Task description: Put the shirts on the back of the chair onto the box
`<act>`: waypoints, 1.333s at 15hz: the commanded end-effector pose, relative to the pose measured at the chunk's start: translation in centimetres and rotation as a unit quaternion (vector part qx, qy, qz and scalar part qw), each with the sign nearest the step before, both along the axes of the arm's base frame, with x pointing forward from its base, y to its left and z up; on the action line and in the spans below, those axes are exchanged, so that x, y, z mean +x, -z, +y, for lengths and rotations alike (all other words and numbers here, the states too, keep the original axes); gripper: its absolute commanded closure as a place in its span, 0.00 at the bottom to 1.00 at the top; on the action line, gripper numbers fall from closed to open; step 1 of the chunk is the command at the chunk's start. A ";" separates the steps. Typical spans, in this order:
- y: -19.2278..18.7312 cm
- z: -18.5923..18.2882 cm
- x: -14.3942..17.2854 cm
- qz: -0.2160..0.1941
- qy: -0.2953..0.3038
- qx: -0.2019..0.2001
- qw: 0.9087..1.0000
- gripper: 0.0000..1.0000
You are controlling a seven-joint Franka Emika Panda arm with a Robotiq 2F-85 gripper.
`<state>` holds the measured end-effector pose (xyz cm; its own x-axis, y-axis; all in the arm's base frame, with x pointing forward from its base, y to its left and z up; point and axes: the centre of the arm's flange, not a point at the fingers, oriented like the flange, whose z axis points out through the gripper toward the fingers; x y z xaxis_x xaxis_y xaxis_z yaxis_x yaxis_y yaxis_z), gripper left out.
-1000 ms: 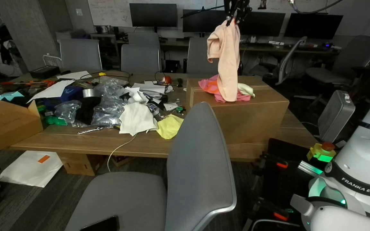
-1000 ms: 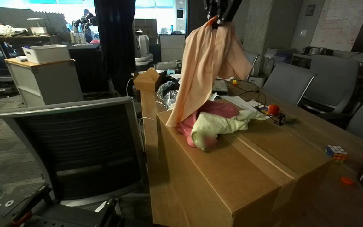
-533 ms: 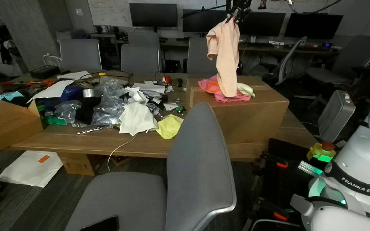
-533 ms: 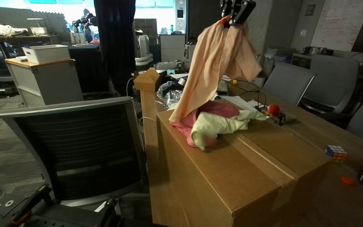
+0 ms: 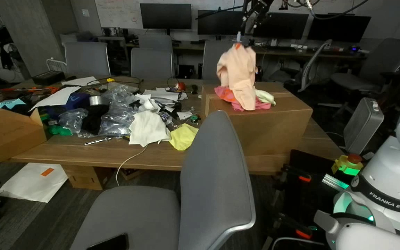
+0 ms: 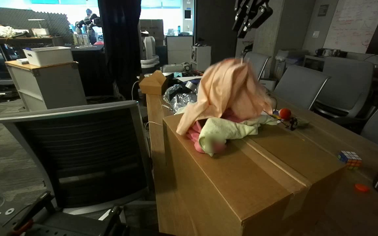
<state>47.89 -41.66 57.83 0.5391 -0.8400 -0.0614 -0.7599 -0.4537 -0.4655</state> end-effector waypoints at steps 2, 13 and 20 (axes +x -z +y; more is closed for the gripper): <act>-1.4 -0.2 1.1 0.002 -0.011 -0.004 1.000 0.23; 4.2 9.1 -0.1 0.142 -0.227 -0.038 0.963 0.01; 7.7 13.1 -6.7 0.197 -0.386 -0.101 0.895 0.00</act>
